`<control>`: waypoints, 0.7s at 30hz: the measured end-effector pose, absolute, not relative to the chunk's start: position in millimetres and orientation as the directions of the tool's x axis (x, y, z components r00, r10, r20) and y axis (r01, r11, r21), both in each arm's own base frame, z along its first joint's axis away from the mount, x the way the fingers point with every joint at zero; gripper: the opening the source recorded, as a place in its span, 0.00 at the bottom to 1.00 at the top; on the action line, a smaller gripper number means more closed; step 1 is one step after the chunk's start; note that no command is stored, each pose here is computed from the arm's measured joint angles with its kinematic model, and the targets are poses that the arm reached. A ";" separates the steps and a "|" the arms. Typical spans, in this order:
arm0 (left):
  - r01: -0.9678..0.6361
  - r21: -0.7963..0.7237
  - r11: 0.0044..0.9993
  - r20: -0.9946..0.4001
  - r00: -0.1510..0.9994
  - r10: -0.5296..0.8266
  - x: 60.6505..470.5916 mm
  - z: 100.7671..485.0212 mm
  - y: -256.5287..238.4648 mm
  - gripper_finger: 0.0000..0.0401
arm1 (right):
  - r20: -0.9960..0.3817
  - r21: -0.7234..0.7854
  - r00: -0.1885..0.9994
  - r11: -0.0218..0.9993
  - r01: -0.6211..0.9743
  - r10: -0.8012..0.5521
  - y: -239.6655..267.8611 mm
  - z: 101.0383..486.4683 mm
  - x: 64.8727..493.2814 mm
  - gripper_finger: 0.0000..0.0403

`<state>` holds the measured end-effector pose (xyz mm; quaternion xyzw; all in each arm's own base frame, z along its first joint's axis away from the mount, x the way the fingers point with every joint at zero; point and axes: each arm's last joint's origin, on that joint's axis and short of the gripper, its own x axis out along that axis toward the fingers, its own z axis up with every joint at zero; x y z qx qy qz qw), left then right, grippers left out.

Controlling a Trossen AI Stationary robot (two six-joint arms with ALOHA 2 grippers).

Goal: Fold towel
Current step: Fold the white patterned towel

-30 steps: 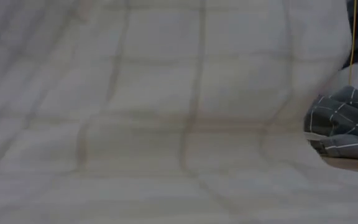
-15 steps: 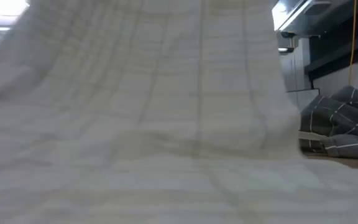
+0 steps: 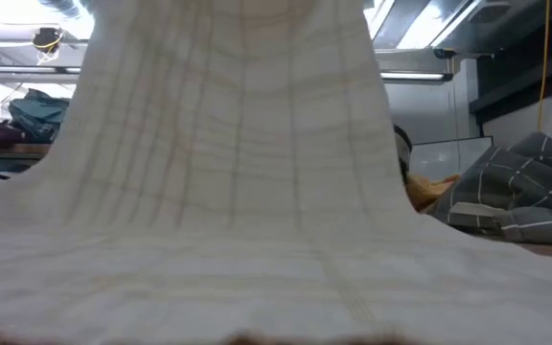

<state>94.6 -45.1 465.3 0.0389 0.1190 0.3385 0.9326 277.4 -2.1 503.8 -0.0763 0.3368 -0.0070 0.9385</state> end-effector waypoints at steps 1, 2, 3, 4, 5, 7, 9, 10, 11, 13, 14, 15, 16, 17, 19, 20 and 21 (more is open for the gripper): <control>-0.621 0.140 0.771 -0.201 0.745 0.636 92.7 463.9 -43.5 0.00 | -0.641 -0.140 0.766 0.988 -0.060 -0.044 -4.9 500.5 282.7 0.00; -0.621 0.126 0.773 -0.206 0.746 0.633 90.6 462.4 -41.7 0.00 | -0.651 -0.128 0.759 0.989 -0.079 -0.024 -7.8 496.9 288.1 0.00; -0.621 0.117 0.775 -0.210 0.747 0.630 88.8 460.9 -40.2 0.00 | -0.657 -0.118 0.754 0.988 -0.097 -0.004 -11.0 493.9 293.0 0.00; -0.621 0.101 0.778 -0.215 0.749 0.626 87.0 459.4 -38.7 0.00 | -0.663 -0.108 0.748 0.988 -0.112 0.012 -14.5 491.0 297.3 0.00; -0.617 0.092 0.782 -0.224 0.752 0.620 85.1 457.9 -37.2 0.00 | -0.670 -0.095 0.741 0.987 -0.129 0.032 -18.1 487.8 301.5 0.00; -0.604 0.069 0.794 -0.246 0.761 0.601 81.9 454.9 -35.1 0.00 | -0.678 -0.064 0.731 0.985 -0.162 0.077 -25.7 482.9 307.6 0.00; -0.596 0.050 0.801 -0.263 0.766 0.586 80.4 452.7 -34.1 0.00 | -0.680 -0.025 0.722 0.980 -0.198 0.128 -33.7 478.9 312.1 0.00; -0.594 0.043 0.803 -0.270 0.767 0.582 80.0 451.3 -33.8 0.00 | -0.677 -0.002 0.720 0.978 -0.211 0.154 -38.1 477.8 312.9 0.00; -0.594 0.043 0.803 -0.272 0.767 0.581 79.8 449.7 -33.7 0.00 | -0.675 0.018 0.717 0.974 -0.224 0.177 -42.2 477.1 312.5 0.00; -0.595 0.044 0.802 -0.276 0.765 0.582 79.1 445.7 -33.1 0.00 | -0.668 0.049 0.714 0.970 -0.238 0.209 -48.9 477.1 310.4 0.00; -0.595 0.048 0.802 -0.279 0.763 0.583 79.0 443.3 -33.0 0.00 | -0.665 0.062 0.713 0.968 -0.243 0.222 -51.3 477.5 308.8 0.00; -0.594 0.049 0.803 -0.284 0.762 0.582 79.5 441.0 -33.5 0.00 | -0.664 0.070 0.713 0.967 -0.243 0.227 -53.7 479.0 304.9 0.00; -0.593 0.047 0.804 -0.290 0.762 0.579 79.3 439.3 -33.4 0.00 | -0.668 0.077 0.709 0.969 -0.236 0.226 -55.9 479.9 300.8 0.00; -0.593 0.045 0.804 -0.293 0.761 0.578 80.0 437.7 -34.1 0.00 | -0.671 0.081 0.707 0.970 -0.230 0.223 -57.2 481.3 296.5 0.00; -0.596 0.044 0.802 -0.297 0.759 0.580 81.1 434.8 -35.1 0.00 | -0.682 0.088 0.699 0.973 -0.214 0.216 -58.6 485.4 283.8 0.00; -0.597 0.044 0.801 -0.298 0.757 0.581 81.8 433.5 -35.7 0.00 | -0.683 0.089 0.699 0.974 -0.208 0.211 -58.4 488.8 275.5 0.00; -0.598 0.043 0.800 -0.300 0.756 0.581 82.1 432.6 -36.0 0.00 | -0.682 0.089 0.701 0.976 -0.201 0.207 -58.1 492.6 266.8 0.00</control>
